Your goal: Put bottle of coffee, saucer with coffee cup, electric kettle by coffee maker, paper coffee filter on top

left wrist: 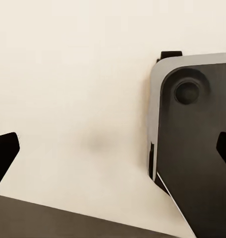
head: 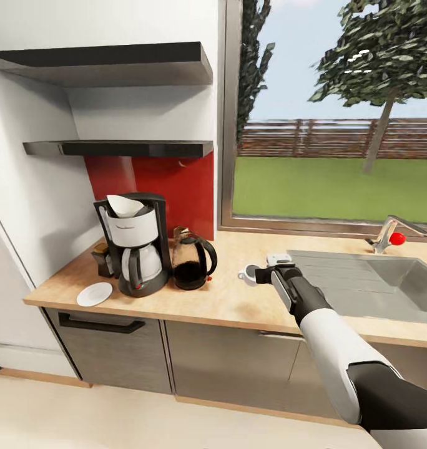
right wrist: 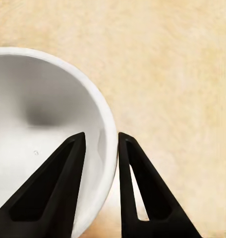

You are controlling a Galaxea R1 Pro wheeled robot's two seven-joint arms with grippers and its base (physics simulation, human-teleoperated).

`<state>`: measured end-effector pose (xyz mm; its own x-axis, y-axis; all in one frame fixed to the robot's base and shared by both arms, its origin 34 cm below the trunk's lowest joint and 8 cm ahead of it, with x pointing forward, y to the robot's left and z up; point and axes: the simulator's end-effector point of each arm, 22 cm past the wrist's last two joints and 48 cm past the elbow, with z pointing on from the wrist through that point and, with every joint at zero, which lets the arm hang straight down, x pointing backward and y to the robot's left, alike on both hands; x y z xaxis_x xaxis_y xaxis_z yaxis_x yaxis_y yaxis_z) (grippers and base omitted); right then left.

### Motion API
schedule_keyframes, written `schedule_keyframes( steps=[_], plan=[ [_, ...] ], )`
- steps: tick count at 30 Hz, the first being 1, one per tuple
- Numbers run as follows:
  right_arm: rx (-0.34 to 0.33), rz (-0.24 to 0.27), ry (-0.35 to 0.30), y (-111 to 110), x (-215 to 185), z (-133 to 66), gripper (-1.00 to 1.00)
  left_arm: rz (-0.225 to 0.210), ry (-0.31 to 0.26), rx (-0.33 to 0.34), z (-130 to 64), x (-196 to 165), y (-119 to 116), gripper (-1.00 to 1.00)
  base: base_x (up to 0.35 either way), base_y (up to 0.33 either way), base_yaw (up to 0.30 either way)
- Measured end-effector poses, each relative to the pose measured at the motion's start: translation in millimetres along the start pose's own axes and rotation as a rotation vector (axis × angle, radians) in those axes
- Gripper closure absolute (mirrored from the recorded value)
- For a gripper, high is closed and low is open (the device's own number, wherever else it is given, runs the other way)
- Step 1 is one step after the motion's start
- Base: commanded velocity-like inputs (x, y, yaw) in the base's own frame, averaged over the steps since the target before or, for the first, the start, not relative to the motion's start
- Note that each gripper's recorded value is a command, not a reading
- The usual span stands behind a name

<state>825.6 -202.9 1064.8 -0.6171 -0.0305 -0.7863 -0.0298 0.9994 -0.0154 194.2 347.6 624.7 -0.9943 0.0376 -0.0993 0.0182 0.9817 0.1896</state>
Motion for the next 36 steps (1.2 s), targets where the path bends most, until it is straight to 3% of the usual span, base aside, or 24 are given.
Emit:
schedule_keyframes(
  steps=[12,36],
  plan=[
    [-0.004,0.002,0.030,2,5,-2.3,1.00,-0.001,-0.002,-0.008,0.2,0,6,-1.00,-0.024,0.021,-0.144],
    [-0.001,0.001,0.018,2,-1,-8.5,1.00,-0.002,0.001,-0.015,-0.5,6,11,-1.00,-0.082,0.293,-0.247]
  ],
)
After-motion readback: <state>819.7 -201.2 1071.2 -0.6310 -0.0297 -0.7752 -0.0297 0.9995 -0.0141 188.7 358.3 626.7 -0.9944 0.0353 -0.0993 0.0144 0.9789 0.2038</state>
